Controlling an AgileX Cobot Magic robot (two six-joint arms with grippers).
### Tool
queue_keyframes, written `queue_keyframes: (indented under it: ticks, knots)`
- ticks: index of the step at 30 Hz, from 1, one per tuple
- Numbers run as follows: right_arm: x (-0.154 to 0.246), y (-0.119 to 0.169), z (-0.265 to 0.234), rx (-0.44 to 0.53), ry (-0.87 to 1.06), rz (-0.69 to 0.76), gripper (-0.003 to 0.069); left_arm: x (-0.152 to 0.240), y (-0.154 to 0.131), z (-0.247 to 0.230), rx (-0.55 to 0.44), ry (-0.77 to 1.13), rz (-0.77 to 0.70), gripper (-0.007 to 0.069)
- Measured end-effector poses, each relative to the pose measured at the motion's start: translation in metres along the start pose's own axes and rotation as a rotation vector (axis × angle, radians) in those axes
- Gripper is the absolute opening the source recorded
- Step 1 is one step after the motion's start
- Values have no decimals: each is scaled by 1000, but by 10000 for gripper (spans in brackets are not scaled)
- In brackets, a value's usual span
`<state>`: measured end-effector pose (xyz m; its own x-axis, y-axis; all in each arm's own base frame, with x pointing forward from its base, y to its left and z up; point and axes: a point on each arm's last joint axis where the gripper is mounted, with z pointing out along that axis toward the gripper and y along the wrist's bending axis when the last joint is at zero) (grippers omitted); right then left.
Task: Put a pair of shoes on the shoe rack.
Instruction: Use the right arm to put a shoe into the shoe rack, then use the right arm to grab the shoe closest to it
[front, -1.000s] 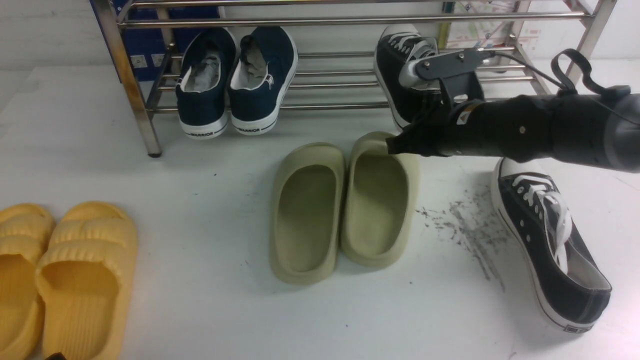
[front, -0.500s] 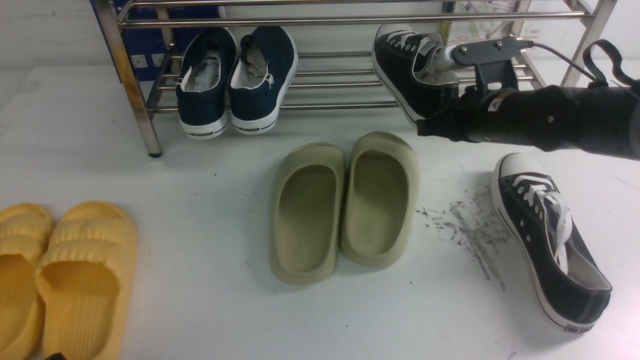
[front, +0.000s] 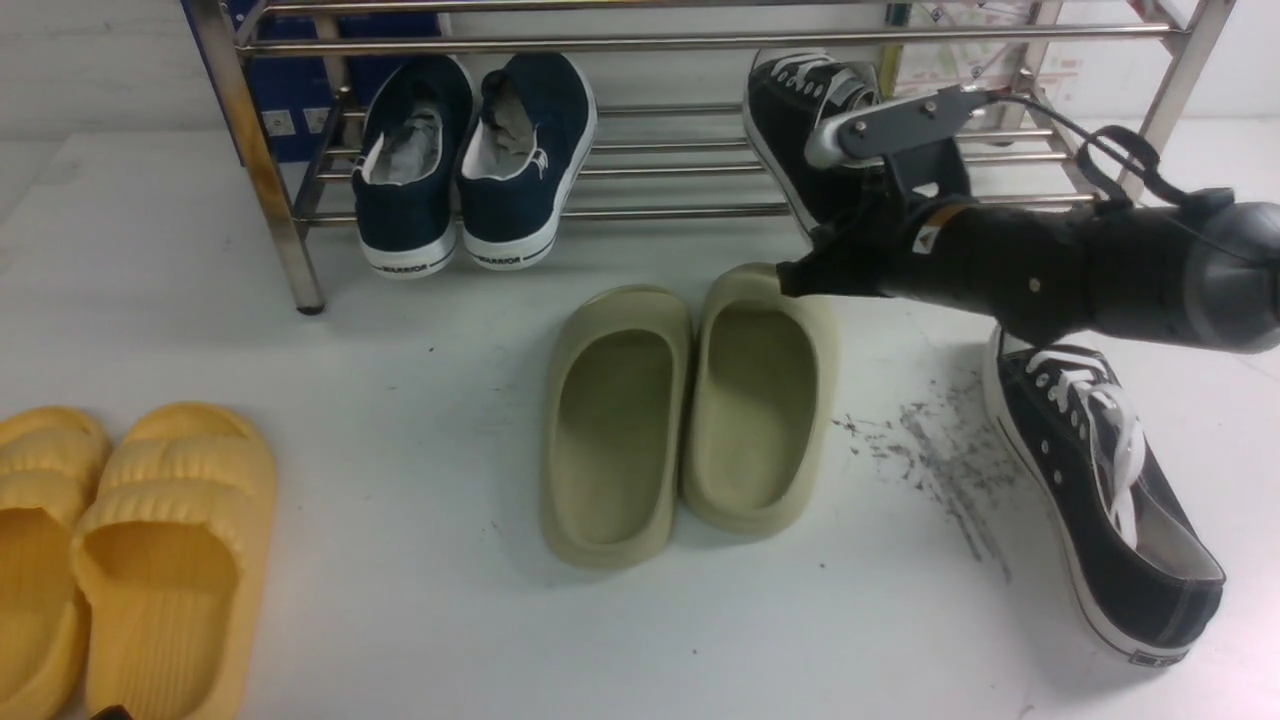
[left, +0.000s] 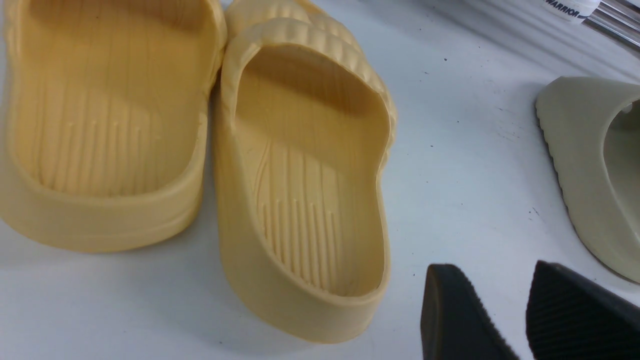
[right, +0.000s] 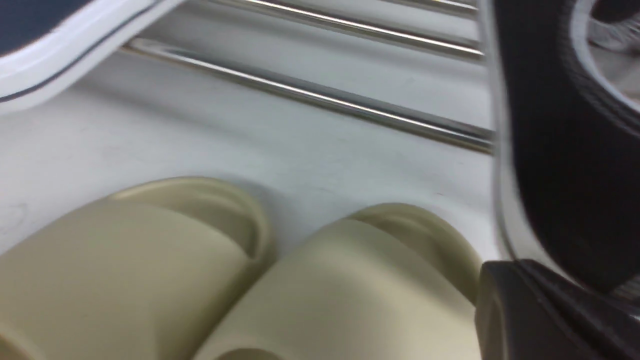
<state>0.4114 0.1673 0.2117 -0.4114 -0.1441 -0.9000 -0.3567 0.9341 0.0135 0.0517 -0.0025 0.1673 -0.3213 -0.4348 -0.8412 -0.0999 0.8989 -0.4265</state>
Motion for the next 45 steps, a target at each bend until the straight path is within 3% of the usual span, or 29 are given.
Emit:
queue_keyframes:
  ticks: [4, 8, 15, 19, 24, 28, 35, 45]
  knots:
    - [0, 0, -2, -4, 15, -11, 33, 0, 0, 0, 0, 0, 0, 239]
    - [-2, 0, -19, -20, 150, -22, 39, 0, 0, 0, 0, 0, 0, 239]
    - [-26, -4, -78, -38, 432, 7, 58, 0, 0, 0, 0, 0, 0, 239]
    - [-39, -17, -127, 14, 557, 123, 94, 0, 0, 0, 0, 0, 0, 239]
    - [-33, -22, -179, 56, 613, 144, 172, 0, 0, 0, 0, 0, 0, 239]
    - [-2, -17, -216, 52, 649, 198, 301, 0, 0, 0, 0, 0, 0, 239]
    - [21, -15, -226, 43, 680, 220, 398, 0, 0, 0, 0, 0, 0, 239]
    - [29, -16, -205, 40, 698, 208, 401, 0, 0, 0, 0, 0, 0, 239]
